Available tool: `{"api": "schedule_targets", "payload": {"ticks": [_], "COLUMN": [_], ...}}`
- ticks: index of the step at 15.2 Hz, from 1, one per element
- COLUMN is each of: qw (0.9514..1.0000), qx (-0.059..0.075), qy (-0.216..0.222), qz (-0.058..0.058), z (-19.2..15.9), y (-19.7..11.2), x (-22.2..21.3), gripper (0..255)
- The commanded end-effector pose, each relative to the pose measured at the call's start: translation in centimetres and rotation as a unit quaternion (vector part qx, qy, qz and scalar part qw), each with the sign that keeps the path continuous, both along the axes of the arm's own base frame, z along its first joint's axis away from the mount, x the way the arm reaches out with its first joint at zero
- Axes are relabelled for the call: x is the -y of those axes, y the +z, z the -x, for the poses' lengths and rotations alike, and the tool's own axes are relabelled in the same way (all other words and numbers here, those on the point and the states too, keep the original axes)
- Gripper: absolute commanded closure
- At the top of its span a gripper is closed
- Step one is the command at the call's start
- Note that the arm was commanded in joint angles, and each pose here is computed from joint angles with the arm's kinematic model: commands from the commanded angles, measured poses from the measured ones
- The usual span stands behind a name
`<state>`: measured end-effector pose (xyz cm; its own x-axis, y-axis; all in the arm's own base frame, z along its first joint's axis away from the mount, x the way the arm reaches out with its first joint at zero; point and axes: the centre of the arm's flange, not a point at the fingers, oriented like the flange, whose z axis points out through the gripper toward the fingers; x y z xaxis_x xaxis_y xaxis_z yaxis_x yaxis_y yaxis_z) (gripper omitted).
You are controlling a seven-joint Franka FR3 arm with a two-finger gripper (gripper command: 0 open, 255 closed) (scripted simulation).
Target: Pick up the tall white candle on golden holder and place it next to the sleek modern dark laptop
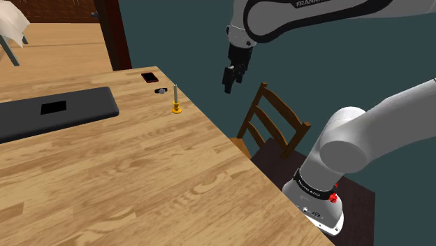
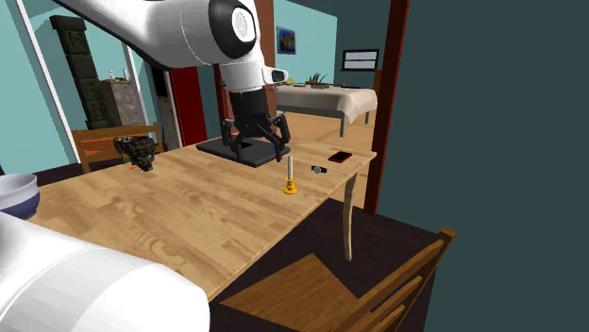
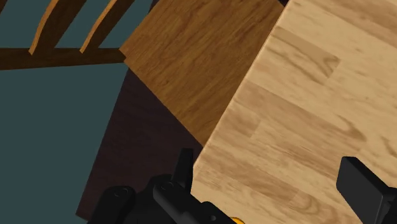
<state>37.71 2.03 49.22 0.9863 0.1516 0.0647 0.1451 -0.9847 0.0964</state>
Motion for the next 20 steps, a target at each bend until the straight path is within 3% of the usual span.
{"api": "schedule_targets", "payload": {"ticks": [1,10,20], "qw": [0.9998,0.9955,0.984], "qx": [0.016,0.08,0.151], "qy": [-0.005,-0.026,-0.049], "qz": [-0.008,-0.043,-0.081], "z": [-1.7,-9.7,-19.4], "y": [-1.6,-8.4,-14.7], "x": [-0.1,-0.2,-0.4], "gripper": [0,0,0]}}
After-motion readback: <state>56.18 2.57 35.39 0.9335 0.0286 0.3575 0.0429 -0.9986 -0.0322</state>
